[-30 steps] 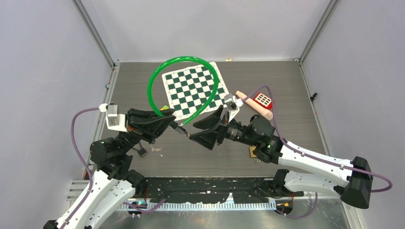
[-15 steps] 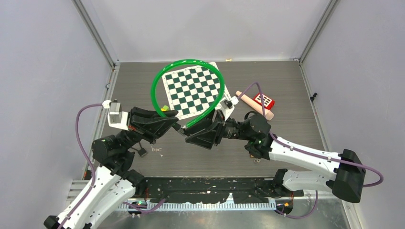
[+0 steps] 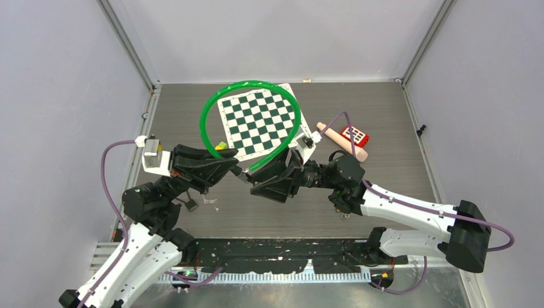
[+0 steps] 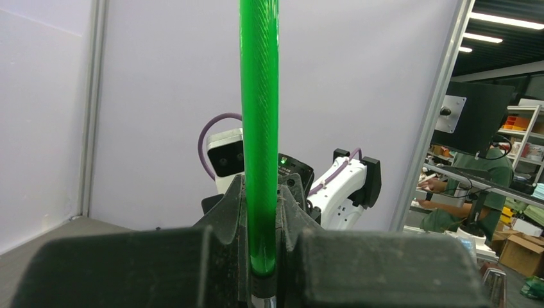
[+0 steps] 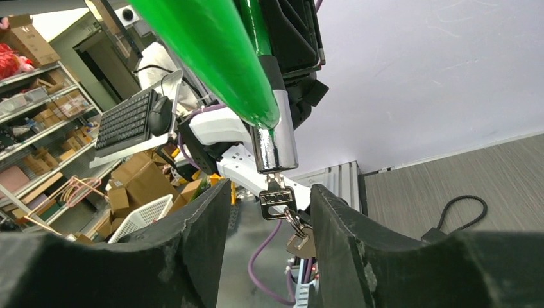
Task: Lock with the key
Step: Lock the lock.
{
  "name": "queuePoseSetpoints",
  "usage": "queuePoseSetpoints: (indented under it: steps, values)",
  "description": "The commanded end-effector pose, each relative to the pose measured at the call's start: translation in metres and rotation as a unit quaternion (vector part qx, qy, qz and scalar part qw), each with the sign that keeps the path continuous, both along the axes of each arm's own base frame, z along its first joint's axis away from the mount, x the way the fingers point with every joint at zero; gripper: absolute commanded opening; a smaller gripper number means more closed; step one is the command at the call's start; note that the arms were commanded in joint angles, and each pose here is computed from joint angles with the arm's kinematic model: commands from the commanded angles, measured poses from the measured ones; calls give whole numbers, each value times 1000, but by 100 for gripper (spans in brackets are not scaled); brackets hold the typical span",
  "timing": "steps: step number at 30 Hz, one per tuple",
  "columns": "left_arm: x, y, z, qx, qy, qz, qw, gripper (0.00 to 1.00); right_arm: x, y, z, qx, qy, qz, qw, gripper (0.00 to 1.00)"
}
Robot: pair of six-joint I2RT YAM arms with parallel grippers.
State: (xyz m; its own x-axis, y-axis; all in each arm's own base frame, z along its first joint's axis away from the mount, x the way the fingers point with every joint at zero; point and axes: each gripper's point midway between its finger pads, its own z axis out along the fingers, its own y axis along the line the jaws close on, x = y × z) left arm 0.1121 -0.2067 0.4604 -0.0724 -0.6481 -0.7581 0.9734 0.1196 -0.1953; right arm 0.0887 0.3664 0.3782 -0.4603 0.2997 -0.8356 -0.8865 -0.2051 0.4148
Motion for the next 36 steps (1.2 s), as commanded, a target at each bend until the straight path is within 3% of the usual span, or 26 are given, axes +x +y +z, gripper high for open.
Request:
queuePoseSetpoints:
  steps: [1,6,10,14,23,36]
  values:
    - [-25,16,39,-44,-63,-4,997,0,-3,-6,11,17,-32,-3,999,53]
    - [-26,16,39,-46,-62,-4,997,0,-2,-4,13,21,-30,-5,999,38]
    - [-22,16,39,-47,-54,1,997,0,2,-2,7,10,-28,-11,1000,15]
    - [-12,17,35,-46,-27,17,998,0,11,4,-2,-19,-28,-37,999,7]
    - [10,28,26,-61,12,79,995,0,47,12,-31,-92,-24,-169,981,5]
    - [36,36,9,-63,52,139,987,0,97,-2,-57,-129,4,-345,929,5]
